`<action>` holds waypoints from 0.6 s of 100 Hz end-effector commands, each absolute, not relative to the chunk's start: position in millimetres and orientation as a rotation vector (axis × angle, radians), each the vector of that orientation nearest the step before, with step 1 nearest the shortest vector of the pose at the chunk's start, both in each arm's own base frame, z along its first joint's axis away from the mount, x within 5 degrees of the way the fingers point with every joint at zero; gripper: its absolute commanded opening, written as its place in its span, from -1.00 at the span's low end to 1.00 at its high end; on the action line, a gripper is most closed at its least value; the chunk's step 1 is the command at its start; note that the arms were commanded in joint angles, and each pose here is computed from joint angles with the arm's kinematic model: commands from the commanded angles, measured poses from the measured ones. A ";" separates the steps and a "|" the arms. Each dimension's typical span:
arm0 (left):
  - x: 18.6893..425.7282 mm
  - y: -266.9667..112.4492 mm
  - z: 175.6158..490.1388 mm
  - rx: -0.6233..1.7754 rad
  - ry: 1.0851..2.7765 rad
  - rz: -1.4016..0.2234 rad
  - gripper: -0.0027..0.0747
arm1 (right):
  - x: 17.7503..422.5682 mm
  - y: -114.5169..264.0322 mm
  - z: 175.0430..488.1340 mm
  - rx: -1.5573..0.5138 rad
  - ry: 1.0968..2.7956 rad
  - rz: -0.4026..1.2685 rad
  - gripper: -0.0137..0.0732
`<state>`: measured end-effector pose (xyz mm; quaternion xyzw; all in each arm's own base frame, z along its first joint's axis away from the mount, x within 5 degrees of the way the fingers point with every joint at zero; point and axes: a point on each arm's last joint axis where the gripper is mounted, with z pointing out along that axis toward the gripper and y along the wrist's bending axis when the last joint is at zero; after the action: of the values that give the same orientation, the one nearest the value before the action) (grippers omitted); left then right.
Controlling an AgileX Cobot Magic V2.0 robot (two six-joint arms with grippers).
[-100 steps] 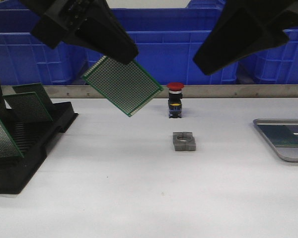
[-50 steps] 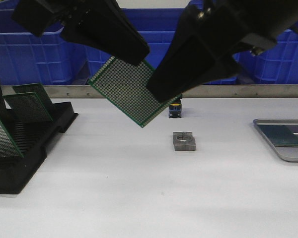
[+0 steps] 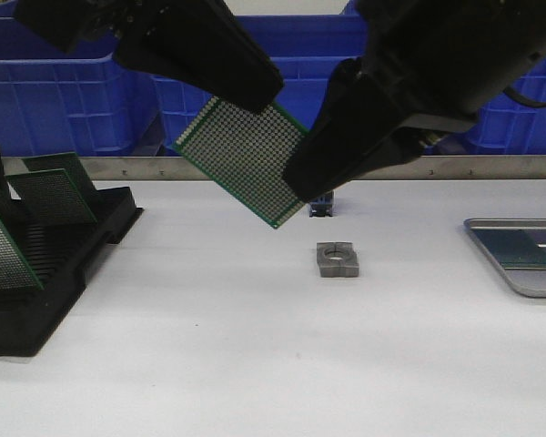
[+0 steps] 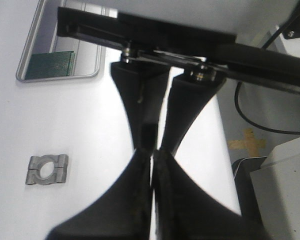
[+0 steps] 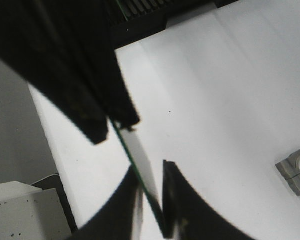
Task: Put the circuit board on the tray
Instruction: 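Grasp the second board with the right gripper beside the left gripper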
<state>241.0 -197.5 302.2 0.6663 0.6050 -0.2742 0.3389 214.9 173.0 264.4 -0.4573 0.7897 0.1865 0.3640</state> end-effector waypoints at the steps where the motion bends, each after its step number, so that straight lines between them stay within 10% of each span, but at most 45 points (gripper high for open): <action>1: 234.9 -200.1 327.5 1.660 1.510 -0.745 -0.98 | 216.1 173.4 280.7 -1.118 1.976 0.485 -0.85; 20: 235.6 -199.9 327.2 1.659 1.511 -0.734 -0.67 | 214.2 173.8 279.8 -1.136 1.986 0.501 -0.85; 44: 240.4 -199.7 327.9 1.620 1.520 -0.686 0.63 | 212.4 173.6 278.7 -1.136 2.012 0.529 -0.85; 60: 251.3 -192.9 328.6 1.556 1.545 -0.606 0.67 | 221.2 158.9 277.3 -1.040 2.090 0.541 -0.85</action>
<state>250.5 -196.4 303.9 0.6503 0.6173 -0.2423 0.3705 214.6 167.8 262.3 -0.4450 0.8040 0.2012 0.3393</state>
